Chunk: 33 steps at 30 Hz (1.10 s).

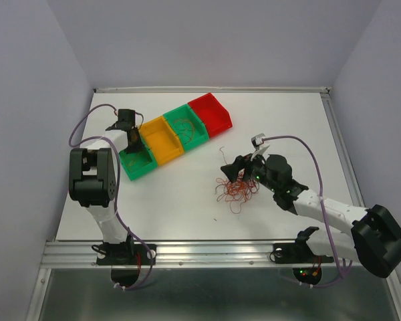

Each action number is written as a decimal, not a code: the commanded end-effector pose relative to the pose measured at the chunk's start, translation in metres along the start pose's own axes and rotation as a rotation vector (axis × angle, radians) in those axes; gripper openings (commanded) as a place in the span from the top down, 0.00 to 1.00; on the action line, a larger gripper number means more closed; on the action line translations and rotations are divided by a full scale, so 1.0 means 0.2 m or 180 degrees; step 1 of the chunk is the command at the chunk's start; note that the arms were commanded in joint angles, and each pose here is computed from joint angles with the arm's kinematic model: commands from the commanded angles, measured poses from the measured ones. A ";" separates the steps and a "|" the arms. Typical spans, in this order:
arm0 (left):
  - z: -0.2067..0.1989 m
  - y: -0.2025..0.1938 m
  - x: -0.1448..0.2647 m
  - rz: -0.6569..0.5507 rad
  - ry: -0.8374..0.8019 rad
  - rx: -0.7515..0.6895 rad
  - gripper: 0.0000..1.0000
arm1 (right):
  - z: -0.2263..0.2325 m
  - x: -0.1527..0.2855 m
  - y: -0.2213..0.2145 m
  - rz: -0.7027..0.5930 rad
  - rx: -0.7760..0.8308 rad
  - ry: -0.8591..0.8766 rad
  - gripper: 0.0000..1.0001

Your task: Untangle the cables

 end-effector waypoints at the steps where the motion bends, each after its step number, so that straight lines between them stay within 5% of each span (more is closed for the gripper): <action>1: 0.03 0.07 0.08 -0.0156 0.0061 0.0012 0.67 | 0.04 -0.01 0.04 -0.0137 0.0020 0.0127 0.14; 18: 0.10 0.19 0.42 -0.0437 0.0148 -0.0084 0.64 | 0.05 -0.02 0.04 -0.0147 0.0005 0.0171 0.14; 19: 0.11 0.19 0.43 -0.0442 0.0178 -0.0091 0.56 | 0.05 -0.02 0.04 -0.0137 0.0004 0.0169 0.14; 22: 0.12 0.22 0.48 -0.0546 0.0213 -0.0125 0.53 | 0.06 -0.02 0.04 -0.0144 0.0005 0.0175 0.14; 24: 0.13 0.24 0.53 -0.0642 0.0227 -0.0117 0.36 | 0.06 -0.03 0.04 -0.0143 0.0011 0.0185 0.14; 33: 0.20 0.36 0.72 -0.1001 0.0389 -0.0215 0.38 | 0.07 -0.03 0.06 -0.0155 0.0008 0.0194 0.14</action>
Point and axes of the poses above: each gripper's point midway between its finger pads, its own x axis back along the fingers, its own z axis along the line the jaws close on, y = z × x, the point moved 1 cm from there along x, back along the fingers, and after that the axes turned 14 degrees about -x, right-handed, at the moved point
